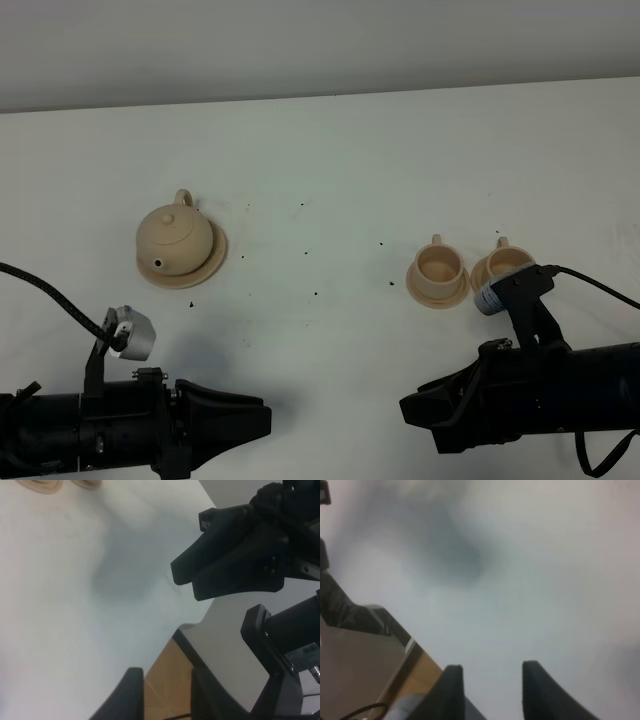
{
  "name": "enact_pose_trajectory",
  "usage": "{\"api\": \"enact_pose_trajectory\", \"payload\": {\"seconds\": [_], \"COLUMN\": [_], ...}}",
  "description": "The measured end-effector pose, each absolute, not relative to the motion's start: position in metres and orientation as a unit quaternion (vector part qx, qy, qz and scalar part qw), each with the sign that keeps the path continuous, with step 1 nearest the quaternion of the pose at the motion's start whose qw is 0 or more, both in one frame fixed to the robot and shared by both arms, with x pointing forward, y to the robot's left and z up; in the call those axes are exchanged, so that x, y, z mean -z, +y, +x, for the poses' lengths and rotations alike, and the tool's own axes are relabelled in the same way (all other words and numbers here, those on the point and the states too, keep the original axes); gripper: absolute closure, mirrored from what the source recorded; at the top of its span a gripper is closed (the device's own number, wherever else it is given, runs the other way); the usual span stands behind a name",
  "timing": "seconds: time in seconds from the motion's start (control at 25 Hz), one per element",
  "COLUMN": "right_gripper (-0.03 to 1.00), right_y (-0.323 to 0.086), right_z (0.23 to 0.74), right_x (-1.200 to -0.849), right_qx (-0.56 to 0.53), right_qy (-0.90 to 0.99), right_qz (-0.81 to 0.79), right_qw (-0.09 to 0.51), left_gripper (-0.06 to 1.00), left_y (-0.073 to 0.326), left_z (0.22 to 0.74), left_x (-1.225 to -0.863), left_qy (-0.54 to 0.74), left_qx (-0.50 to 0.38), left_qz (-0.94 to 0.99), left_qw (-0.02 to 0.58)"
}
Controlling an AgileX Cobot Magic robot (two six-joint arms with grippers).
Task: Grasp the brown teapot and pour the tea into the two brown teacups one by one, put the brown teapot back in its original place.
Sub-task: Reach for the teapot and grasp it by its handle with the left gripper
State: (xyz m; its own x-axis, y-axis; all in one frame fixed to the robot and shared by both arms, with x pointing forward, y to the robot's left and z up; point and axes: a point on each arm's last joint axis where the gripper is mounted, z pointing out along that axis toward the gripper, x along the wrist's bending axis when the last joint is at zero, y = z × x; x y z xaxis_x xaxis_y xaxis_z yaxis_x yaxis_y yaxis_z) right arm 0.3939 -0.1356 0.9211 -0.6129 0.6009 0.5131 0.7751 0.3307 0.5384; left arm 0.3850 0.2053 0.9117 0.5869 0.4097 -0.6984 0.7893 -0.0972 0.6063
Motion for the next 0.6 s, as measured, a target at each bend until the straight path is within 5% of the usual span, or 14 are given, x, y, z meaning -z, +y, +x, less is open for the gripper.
{"api": "enact_pose_trajectory", "payload": {"seconds": [0.32, 0.6], "right_gripper": [0.66, 0.66], "right_y": [-0.136, -0.135], "right_z": [0.394, 0.394], "right_x": [-0.921, -0.921], "right_qx": [0.392, 0.393], "right_qy": [-0.808, -0.809], "right_qz": [-0.426, -0.424], "right_qw": [0.112, 0.111], "left_gripper": [0.66, 0.66], "left_y": [0.202, 0.199], "left_z": [0.397, 0.421], "left_x": [-0.925, -0.988], "left_qy": [0.407, 0.361], "left_qx": [0.183, 0.138], "left_qz": [0.692, 0.676], "left_qw": [0.568, 0.627]}}
